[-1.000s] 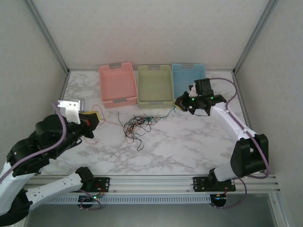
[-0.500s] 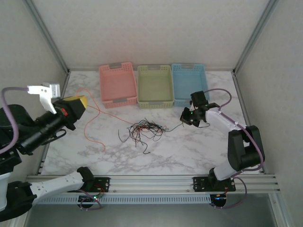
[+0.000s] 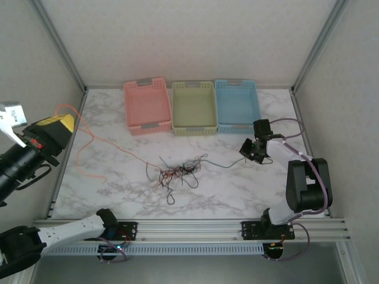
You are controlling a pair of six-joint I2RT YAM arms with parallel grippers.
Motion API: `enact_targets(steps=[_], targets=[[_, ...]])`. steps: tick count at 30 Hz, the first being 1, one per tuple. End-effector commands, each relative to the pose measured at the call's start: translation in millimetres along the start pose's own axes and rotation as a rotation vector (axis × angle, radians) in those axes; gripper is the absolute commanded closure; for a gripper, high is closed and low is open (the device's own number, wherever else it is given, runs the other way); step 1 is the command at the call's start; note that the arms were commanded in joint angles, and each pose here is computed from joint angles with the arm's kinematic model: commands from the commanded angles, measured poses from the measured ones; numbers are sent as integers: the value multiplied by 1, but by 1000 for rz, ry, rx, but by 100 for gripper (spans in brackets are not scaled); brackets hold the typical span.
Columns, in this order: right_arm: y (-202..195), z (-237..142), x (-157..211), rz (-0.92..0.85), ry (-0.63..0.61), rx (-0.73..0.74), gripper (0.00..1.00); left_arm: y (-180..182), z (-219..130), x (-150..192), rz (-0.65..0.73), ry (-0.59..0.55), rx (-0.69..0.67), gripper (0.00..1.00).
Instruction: Untangle the cables
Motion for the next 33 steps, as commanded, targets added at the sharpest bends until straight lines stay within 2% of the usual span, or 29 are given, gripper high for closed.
enact_targets(steps=[1, 11, 13, 16, 17, 22, 24, 29, 33], targets=[[-10, -14, -8, 14, -52, -16, 100, 11, -6, -3, 39, -23, -54, 100], [-12, -45, -23, 12, -109, -45, 100, 19, 6, 6, 70, -14, -118, 100], [-17, -48, -25, 7, -116, -27, 100, 20, 4, 1, 68, -29, -133, 100], [-44, -57, -33, 5, -162, 100, 100, 30, -4, -15, 71, -79, -227, 100], [-48, -58, -35, 26, -170, 95, 100, 31, -8, -22, 75, -100, -244, 100], [-33, -45, -31, 42, -116, -35, 100, 15, -9, -36, 91, -123, -170, 100], [-23, -46, -30, 30, -121, -101, 100, 10, -1, -33, 101, -106, -152, 100], [-16, -57, -29, 10, -141, -143, 100, 4, 17, -28, 123, -79, -157, 100], [2, -69, -28, -16, -147, -223, 100, -5, 44, -7, 149, -3, -133, 100]])
Point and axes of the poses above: each hand's point on the last joint's axis, 136 mm out from that joint toward the fingers, its own z axis out along the fingers, its own y axis along the line the jaws close on, x = y × z, the point moved 3 cm from there along -z, back along the fingers, and after that the axes turned 8 degrees about -z, right-handed, at the moved point
